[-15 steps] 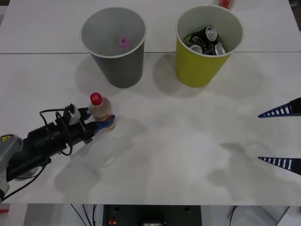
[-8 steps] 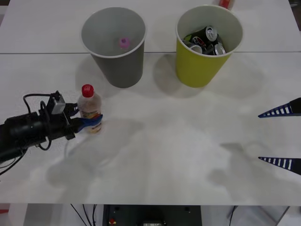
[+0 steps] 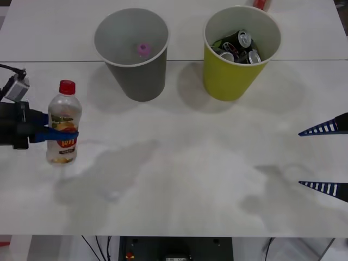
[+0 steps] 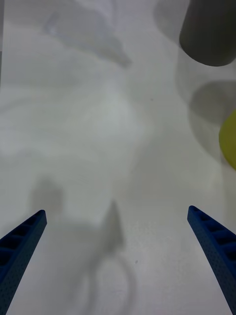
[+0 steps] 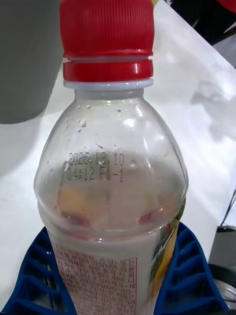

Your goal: Put the can into the green bin and the plastic bottle into the gray bin

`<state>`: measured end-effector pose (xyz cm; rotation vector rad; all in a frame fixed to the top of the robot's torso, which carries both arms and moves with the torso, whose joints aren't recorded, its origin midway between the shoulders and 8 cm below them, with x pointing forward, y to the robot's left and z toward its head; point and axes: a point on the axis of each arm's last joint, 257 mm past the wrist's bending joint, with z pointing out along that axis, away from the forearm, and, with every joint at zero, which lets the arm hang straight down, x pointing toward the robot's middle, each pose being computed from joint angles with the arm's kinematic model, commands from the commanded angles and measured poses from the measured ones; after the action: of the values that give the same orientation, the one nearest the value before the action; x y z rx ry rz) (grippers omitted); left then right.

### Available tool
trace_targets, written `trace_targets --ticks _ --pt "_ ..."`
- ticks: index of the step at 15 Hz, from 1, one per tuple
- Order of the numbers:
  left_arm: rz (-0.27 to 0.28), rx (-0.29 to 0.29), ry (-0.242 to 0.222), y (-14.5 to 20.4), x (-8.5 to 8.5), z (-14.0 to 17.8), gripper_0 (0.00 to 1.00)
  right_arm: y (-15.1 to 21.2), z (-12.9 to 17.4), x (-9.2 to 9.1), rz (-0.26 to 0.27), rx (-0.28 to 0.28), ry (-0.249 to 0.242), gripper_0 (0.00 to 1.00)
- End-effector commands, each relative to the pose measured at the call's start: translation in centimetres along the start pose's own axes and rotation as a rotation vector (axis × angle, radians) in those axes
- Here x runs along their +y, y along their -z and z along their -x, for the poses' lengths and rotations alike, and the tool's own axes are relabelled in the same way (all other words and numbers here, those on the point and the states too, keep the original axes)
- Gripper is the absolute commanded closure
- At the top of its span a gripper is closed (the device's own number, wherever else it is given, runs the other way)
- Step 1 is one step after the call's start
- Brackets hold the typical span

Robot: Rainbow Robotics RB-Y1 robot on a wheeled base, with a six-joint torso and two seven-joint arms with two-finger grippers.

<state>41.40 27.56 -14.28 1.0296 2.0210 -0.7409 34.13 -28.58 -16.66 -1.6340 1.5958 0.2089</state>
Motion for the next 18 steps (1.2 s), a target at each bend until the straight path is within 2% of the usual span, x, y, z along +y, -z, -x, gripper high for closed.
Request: trace_targets --ticks 1,2,3,6,8,10,13,16,17,18 --pt "0.025 0.153 0.048 2.7 -0.8 1.0 1.00 0.0 0.0 0.0 0.000 0.000 0.000 0.00" --pt "0.066 0.212 0.077 3.7 -0.7 1.9 1.00 0.0 0.0 0.0 0.000 0.000 0.000 0.00" --pt "0.108 0.249 0.083 4.3 -0.7 3.0 1.00 0.0 0.0 0.0 0.000 0.000 0.000 0.00" --pt "0.224 0.284 0.100 4.8 -0.6 6.1 1.00 0.0 0.0 0.0 0.000 0.000 0.000 0.00" --pt "0.279 0.296 0.061 4.5 0.4 8.4 1.00 0.0 0.0 0.0 0.000 0.000 0.000 0.00" --pt "0.325 0.323 0.000 3.9 1.8 11.2 1.00 0.0 0.0 0.0 0.000 0.000 0.000 0.00" --pt "0.359 0.365 -0.058 3.2 3.0 15.5 1.00 0.0 0.0 0.0 0.000 0.000 0.000 0.00" --pt "0.374 0.380 -0.125 2.1 2.4 20.2 1.00 0.0 0.0 0.0 0.000 0.000 0.000 0.00" --pt "0.368 0.375 -0.131 1.6 2.2 21.4 1.00 0.0 0.0 0.0 0.000 0.000 0.000 0.00" --pt "0.365 0.348 -0.117 0.7 2.5 23.3 1.00 0.0 0.0 0.0 0.000 0.000 0.000 0.00"
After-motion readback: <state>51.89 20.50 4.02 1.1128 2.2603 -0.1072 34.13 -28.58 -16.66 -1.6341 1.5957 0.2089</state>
